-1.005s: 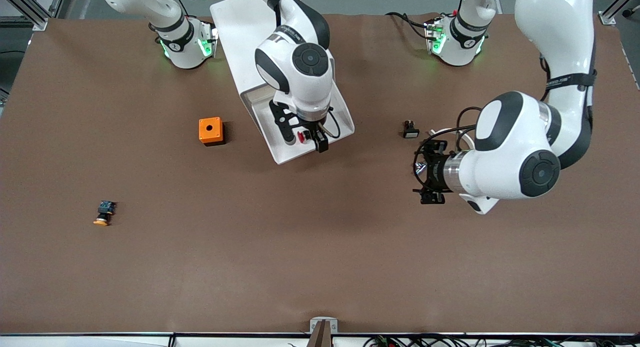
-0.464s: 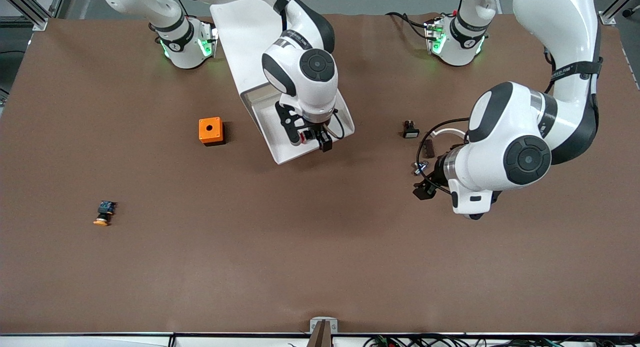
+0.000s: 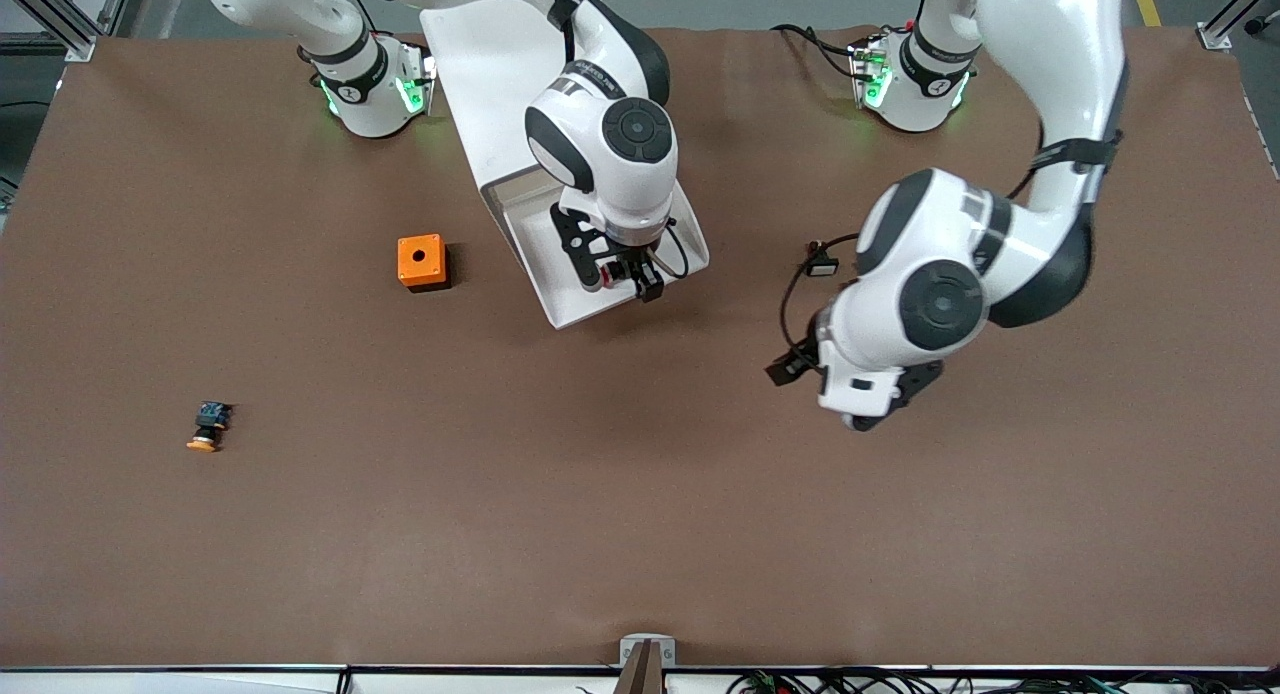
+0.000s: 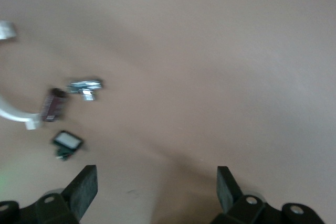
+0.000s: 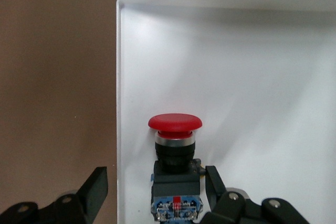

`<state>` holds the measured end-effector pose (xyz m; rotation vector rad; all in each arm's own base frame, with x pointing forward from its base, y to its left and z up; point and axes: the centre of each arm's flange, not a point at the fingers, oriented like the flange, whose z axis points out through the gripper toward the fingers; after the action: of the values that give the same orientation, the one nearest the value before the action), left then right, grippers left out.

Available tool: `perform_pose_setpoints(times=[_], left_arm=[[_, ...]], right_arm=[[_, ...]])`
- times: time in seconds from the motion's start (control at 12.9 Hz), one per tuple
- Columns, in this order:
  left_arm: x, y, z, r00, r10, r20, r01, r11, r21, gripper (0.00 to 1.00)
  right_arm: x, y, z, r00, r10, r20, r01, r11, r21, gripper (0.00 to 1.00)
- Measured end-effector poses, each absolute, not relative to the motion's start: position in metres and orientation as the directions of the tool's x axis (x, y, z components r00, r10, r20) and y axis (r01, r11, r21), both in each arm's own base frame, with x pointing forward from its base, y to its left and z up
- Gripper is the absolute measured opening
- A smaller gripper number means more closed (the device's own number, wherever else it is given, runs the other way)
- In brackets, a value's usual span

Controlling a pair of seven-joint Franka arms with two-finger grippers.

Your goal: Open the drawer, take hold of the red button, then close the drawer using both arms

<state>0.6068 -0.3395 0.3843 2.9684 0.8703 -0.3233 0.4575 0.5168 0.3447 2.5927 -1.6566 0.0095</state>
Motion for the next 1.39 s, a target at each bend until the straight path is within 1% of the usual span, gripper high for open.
perform_pose_setpoints(times=[0.08, 0.15, 0.23, 0.39, 0.62, 0.7, 0.93, 1.16, 1.39], left_arm=[[0.599, -0.358, 0.371, 0.837, 0.511, -0.195, 0.52, -0.854, -0.005, 1.0], [0.591, -0.372, 0.359, 0.849, 0.494, -0.187, 0.505, -0.863, 0.013, 1.0], [0.584, -0.387, 0.346, 0.859, 0.477, -0.183, 0.489, -0.872, 0.024, 1.0], [0.57, -0.413, 0.323, 0.874, 0.449, -0.187, 0.461, -0.887, 0.024, 1.0], [0.556, -0.432, 0.301, 0.86, 0.459, -0.223, 0.472, -0.881, 0.008, 1.0], [0.552, -0.437, 0.296, 0.85, 0.466, -0.246, 0.483, -0.876, 0.008, 1.0], [0.542, -0.45, 0.292, 0.82, 0.488, -0.298, 0.515, -0.857, 0.013, 1.0], [0.528, -0.467, 0.29, 0.801, 0.496, -0.336, 0.53, -0.848, 0.012, 1.0], [0.505, -0.49, 0.284, 0.778, 0.495, -0.387, 0.539, -0.842, 0.005, 1.0]], right_arm=[[0.458, 0.516, 0.345, 0.423, -0.905, 0.046, -0.906, -0.421, 0.05, 0.83], [0.458, 0.516, 0.345, 0.424, -0.904, 0.048, -0.905, -0.422, 0.049, 0.75], [0.458, 0.516, 0.345, 0.425, -0.904, 0.049, -0.905, -0.422, 0.049, 0.62], [0.458, 0.516, 0.345, 0.425, -0.904, 0.049, -0.905, -0.422, 0.048, 0.43], [0.459, 0.516, 0.345, 0.426, -0.903, 0.05, -0.904, -0.424, 0.048, 0.44], [0.46, 0.515, 0.346, 0.441, -0.896, 0.052, -0.897, -0.438, 0.053, 0.44], [0.472, 0.501, 0.367, 0.562, -0.824, 0.066, -0.824, -0.552, 0.126, 0.44], [0.507, 0.463, 0.412, 0.717, -0.697, 0.031, -0.69, -0.701, 0.181, 0.44], [0.565, 0.378, 0.452, 0.864, -0.504, -0.029, -0.493, -0.855, 0.16, 0.44]])
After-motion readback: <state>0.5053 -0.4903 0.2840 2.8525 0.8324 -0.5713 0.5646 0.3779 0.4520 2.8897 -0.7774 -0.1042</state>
